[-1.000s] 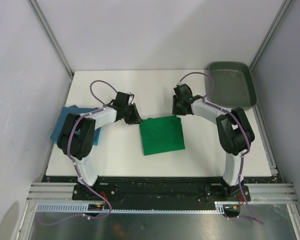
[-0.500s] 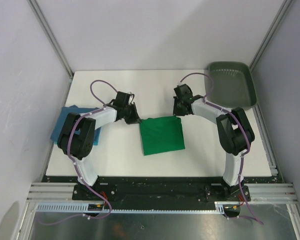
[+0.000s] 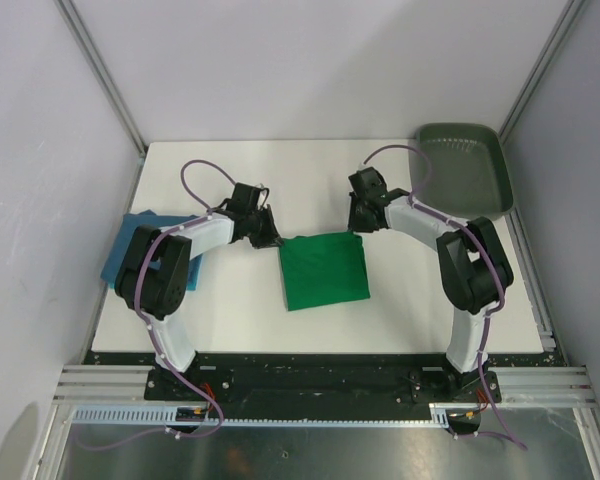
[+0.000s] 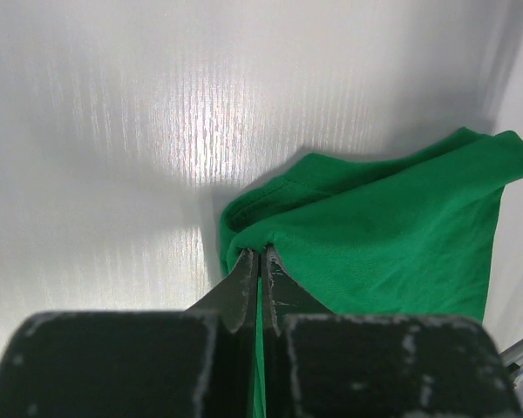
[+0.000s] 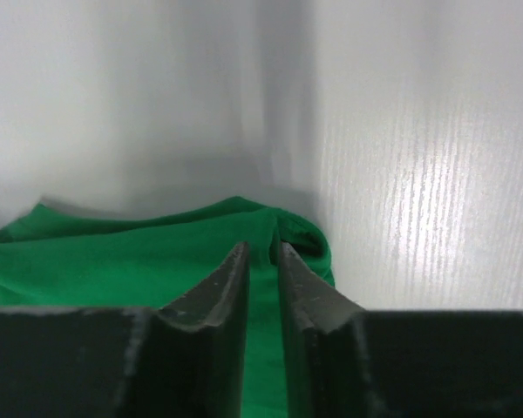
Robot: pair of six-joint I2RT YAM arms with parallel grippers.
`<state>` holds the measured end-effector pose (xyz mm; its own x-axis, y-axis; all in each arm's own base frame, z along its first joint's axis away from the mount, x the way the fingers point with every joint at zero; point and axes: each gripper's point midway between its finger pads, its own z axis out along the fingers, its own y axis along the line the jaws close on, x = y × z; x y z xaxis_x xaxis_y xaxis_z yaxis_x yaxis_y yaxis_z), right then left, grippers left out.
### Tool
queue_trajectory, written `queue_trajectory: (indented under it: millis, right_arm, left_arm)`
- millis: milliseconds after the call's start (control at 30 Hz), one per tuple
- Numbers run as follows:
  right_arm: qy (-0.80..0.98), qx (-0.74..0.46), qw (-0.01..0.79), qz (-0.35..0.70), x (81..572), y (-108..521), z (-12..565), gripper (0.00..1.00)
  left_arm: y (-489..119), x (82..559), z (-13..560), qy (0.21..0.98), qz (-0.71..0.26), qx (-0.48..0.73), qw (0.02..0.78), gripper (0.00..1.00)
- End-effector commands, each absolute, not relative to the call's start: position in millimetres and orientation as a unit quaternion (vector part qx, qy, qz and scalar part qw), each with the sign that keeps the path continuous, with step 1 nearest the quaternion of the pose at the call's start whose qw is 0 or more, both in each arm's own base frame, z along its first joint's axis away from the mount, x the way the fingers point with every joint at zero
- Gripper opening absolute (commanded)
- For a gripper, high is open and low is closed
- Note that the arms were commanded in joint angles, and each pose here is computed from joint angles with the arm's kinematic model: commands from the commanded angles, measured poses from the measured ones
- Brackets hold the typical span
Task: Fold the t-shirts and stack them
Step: Smooth out wrinkles on the folded tshirt
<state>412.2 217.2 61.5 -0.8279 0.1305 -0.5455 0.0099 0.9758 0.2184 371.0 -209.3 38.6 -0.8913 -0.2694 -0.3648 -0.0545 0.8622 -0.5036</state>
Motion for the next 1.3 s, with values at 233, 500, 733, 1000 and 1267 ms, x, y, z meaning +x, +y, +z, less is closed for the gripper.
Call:
queue_trajectory:
  millis: [233, 500, 733, 1000, 1267]
  right_arm:
    - [0.943, 0.049, 0.303, 0.13, 423, 225, 78, 0.43]
    - [0.946, 0.055, 0.287, 0.143, 424, 228, 66, 0.37]
    - [0.945, 0.059, 0.282, 0.153, 424, 231, 65, 0.34]
    - [0.94, 0.069, 0.294, 0.157, 421, 233, 82, 0.01]
    - [0.937, 0.089, 0.317, 0.117, 403, 220, 117, 0.0]
  left_arm:
    - [-214, 376, 57, 0.932, -0.258, -0.075, 0.242, 0.0]
    - [-214, 377, 57, 0.932, -0.259, -0.076, 0.24, 0.0]
    - [-215, 376, 55, 0.933, -0.259, -0.076, 0.238, 0.0]
    - [-216, 374, 58, 0.932, -0.26, -0.072, 0.241, 0.0]
    - [-216, 365, 85, 0.922, -0.274, -0.065, 0.266, 0.0]
